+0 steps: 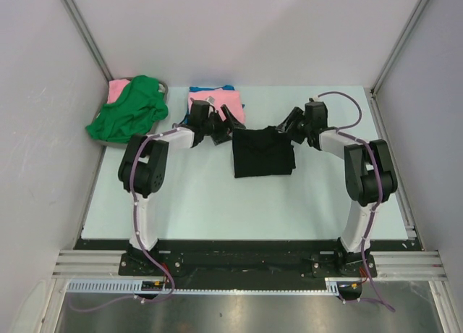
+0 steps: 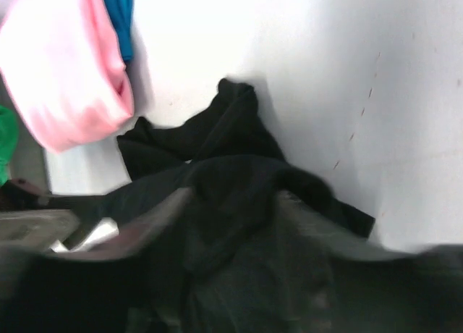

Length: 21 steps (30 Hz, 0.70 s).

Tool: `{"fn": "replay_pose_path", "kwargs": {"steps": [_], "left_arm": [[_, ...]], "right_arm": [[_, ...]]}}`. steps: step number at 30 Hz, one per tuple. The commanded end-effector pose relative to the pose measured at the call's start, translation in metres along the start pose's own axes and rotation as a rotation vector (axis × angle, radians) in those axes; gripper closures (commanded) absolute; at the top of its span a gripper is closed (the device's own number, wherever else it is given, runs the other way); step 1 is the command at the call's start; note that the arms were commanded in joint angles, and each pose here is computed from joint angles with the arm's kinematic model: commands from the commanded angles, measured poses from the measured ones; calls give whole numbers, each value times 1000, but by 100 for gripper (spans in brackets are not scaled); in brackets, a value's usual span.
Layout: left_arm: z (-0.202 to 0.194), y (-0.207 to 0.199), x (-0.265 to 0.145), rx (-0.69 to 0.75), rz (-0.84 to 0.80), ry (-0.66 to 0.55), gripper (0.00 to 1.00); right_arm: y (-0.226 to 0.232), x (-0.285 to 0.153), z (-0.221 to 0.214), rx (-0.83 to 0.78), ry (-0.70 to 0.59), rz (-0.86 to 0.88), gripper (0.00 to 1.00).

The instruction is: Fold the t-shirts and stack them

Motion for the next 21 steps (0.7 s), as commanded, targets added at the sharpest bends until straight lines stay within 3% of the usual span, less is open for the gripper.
{"fn": "replay_pose_path", "kwargs": {"steps": [1, 2, 3, 7, 8, 10, 13, 15, 17, 21], "left_arm": [[30, 3, 7, -22, 6, -27, 0], [34, -6, -1, -14, -14, -39, 0], [36, -11, -7, 5, -24, -54, 0], [15, -22, -53, 66, 15, -107, 0], [10, -40, -75, 94, -22, -133, 0], [-16, -25, -90, 89, 3, -100, 0], [-43, -24, -123, 127, -17, -93, 0], [-63, 0, -132, 127, 24, -69, 0], [-73, 8, -148, 150, 40, -81, 0], [-90, 32, -170, 151, 136, -85, 0]], "right_arm": [[7, 17, 31, -13, -99, 46, 23], [5, 17, 36, -9, -127, 29, 2], [8, 10, 45, -17, -162, 29, 0], [30, -34, 70, -124, -251, 21, 0], [42, -43, 65, -217, -251, 20, 1], [66, -74, 59, -347, -257, 3, 0], [98, -106, 26, -674, -225, -51, 0], [118, -119, -2, -894, -197, -96, 0], [119, -133, -20, -1019, -167, -187, 0], [130, -144, -65, -1318, -52, -205, 0]]}}
Point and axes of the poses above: each gripper's point midway between its finger pads, its own x axis out along the fingers, its own y axis along the line the jaws close on, z = x × y, the point moved 7 cm from there along -x, back along the fingers, and after that the axes turned 9 degrees about -x, right-handed, at the moved point
